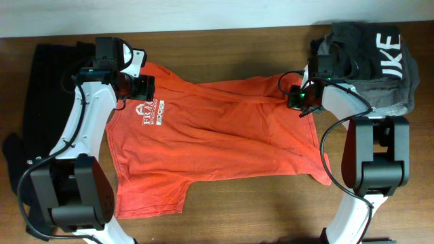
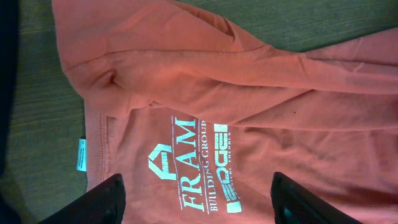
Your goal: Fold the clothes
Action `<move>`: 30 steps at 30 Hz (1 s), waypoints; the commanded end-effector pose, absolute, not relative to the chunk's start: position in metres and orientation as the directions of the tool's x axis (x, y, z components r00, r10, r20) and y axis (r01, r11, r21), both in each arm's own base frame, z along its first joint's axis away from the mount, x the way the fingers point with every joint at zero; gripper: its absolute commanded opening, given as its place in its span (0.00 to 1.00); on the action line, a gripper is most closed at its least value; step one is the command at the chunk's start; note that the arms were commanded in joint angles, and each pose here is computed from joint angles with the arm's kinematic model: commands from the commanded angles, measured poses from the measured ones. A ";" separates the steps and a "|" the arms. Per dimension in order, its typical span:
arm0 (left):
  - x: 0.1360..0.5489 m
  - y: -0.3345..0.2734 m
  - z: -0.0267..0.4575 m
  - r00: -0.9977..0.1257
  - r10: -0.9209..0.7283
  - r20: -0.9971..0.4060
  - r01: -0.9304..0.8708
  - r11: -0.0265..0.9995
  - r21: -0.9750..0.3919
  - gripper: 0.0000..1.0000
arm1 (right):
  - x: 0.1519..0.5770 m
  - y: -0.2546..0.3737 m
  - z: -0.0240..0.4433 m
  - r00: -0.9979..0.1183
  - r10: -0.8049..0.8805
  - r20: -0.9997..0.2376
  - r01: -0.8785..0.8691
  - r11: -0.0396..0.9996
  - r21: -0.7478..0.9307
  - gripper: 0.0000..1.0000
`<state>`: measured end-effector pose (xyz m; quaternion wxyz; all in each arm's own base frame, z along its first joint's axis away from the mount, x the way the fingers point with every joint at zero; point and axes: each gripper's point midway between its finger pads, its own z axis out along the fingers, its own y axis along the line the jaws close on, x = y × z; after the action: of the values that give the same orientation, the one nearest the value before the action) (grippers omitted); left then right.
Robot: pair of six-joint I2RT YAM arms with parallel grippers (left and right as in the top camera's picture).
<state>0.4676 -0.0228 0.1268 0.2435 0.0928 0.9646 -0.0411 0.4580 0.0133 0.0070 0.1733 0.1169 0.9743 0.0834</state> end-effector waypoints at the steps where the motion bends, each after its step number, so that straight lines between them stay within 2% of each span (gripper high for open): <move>1: 0.469 -0.021 0.128 -0.860 0.172 -0.480 0.210 0.977 -0.025 0.74 | 0.457 0.015 -0.006 -0.920 0.259 -0.295 0.209 0.959 0.189 0.12; 5: 0.468 -0.021 0.128 -0.861 0.172 -0.478 0.210 0.977 -0.026 0.75 | 0.457 0.015 -0.009 -0.922 0.259 -0.289 0.210 0.959 0.191 0.11; 8: 0.468 -0.021 0.128 -0.861 0.172 -0.478 0.210 0.977 -0.026 0.74 | 0.458 0.015 -0.008 -0.920 0.260 -0.293 0.210 0.959 0.192 0.04; 16: 0.468 -0.021 0.128 -0.862 0.172 -0.478 0.210 0.977 -0.026 0.74 | 0.457 0.014 0.005 -0.912 0.276 -0.302 0.222 0.954 0.199 0.04; 30: 0.465 -0.016 0.126 -0.871 0.162 -0.464 0.198 0.980 -0.029 0.75 | 0.423 0.014 0.106 -0.890 0.279 -0.360 0.212 0.954 0.213 0.04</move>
<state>0.4635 -0.0179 0.1244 0.2340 0.0873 0.9675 -0.0409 0.4261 0.0137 0.0707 0.1658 0.1271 0.9743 0.0841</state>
